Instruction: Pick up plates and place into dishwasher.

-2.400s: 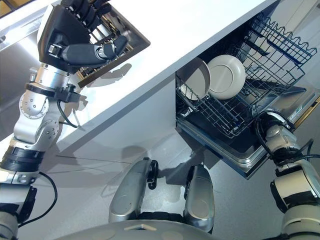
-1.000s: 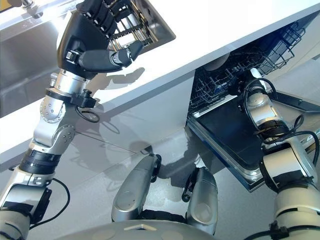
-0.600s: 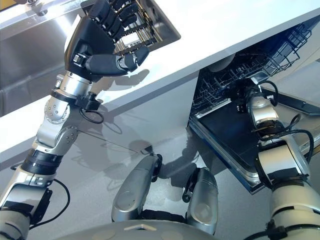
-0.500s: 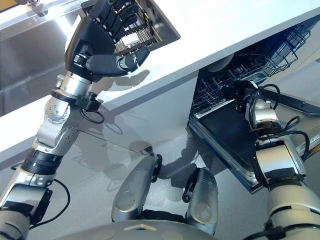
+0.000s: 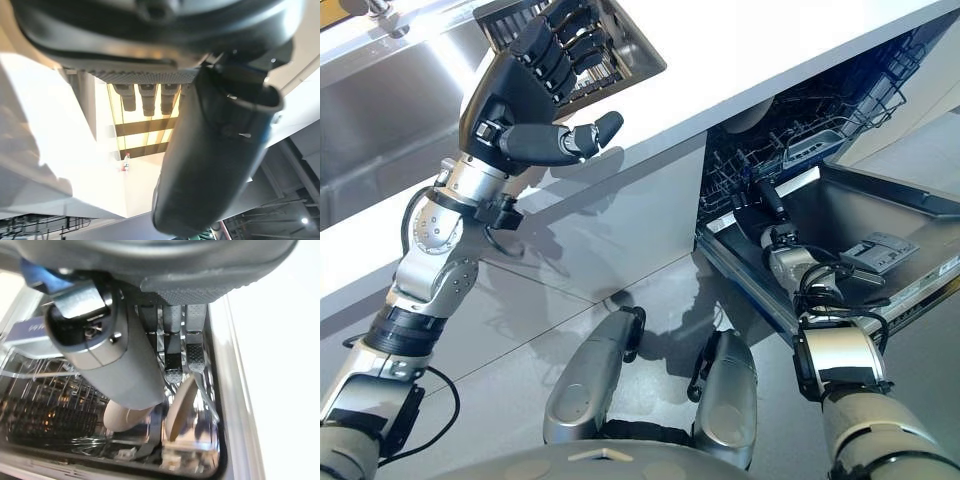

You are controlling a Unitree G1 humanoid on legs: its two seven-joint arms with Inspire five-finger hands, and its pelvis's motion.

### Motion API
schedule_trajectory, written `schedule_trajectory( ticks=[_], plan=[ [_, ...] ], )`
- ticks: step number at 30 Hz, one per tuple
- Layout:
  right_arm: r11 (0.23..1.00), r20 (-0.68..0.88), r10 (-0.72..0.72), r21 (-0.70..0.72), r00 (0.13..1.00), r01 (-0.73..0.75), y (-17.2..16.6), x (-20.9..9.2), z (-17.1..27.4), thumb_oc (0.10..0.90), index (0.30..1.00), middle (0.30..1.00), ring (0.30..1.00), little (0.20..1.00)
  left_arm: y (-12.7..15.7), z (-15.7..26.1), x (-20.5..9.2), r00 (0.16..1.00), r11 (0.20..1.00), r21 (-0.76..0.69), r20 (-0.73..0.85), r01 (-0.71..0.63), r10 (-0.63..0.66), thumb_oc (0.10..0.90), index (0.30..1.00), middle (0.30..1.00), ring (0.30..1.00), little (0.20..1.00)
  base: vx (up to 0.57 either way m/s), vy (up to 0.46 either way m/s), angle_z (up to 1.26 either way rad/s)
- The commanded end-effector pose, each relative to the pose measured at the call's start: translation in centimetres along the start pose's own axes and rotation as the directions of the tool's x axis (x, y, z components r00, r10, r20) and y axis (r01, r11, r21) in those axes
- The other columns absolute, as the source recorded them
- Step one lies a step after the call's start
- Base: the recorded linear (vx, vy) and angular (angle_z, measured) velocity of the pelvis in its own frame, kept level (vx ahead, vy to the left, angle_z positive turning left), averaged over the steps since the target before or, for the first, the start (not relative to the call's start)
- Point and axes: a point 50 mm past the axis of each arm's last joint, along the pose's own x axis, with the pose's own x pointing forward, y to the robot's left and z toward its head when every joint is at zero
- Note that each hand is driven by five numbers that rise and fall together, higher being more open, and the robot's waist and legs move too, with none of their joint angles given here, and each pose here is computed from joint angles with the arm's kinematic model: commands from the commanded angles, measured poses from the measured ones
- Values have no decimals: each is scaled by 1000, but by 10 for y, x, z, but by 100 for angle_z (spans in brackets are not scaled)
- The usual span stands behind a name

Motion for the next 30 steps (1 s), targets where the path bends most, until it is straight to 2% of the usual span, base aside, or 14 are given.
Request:
schedule_trajectory(
  ticks=[1,6,7,10,18,22,24,27,28,30],
  plan=[
    [863,-116,505,92,855,-497,114,25,-39,100,300,300,300,200,5,30,-7,977,999,-29,209,-46,51,800,900,900,900,900,23,-37,11],
    [800,-103,599,46,794,-598,140,25,-37,100,300,300,300,200,6,31,-8,978,999,-25,207,-20,25,800,900,900,900,900,6,-38,9],
    [767,-75,641,29,764,-641,149,24,-33,100,300,300,300,200,6,32,-7,978,1000,-26,207,-14,19,800,900,900,900,900,-6,-51,13],
    [748,-31,663,-18,748,-664,158,24,-24,100,300,300,300,200,7,33,-4,978,1000,-23,206,-7,11,800,900,900,900,900,4,-41,6],
    [636,12,768,-119,640,-762,192,17,-9,100,300,300,300,200,9,34,-1,980,1000,-23,199,-2,6,800,900,900,900,900,-3,-8,0],
    [726,-20,661,-237,750,-646,182,22,-7,100,300,300,300,200,10,36,3,979,999,-32,203,3,4,800,900,900,900,900,0,0,0],
    [764,-48,559,-358,828,-537,165,24,-1,100,300,300,300,200,13,39,4,978,999,-36,210,1,6,800,900,900,900,900,-16,-4,0],
    [754,-65,438,-518,897,-405,140,22,11,100,300,300,300,200,12,42,7,976,1000,-31,220,-1,8,800,900,900,900,900,-64,-11,-2],
    [730,-60,400,-582,915,-358,128,20,17,207,392,392,392,307,13,43,8,975,1000,-30,222,-8,15,800,900,900,900,900,-76,9,-9],
    [711,-54,380,-621,923,-329,114,15,20,309,479,479,479,409,13,42,9,973,999,-26,227,-25,30,800,900,900,900,900,-61,25,-21]
  ],
)
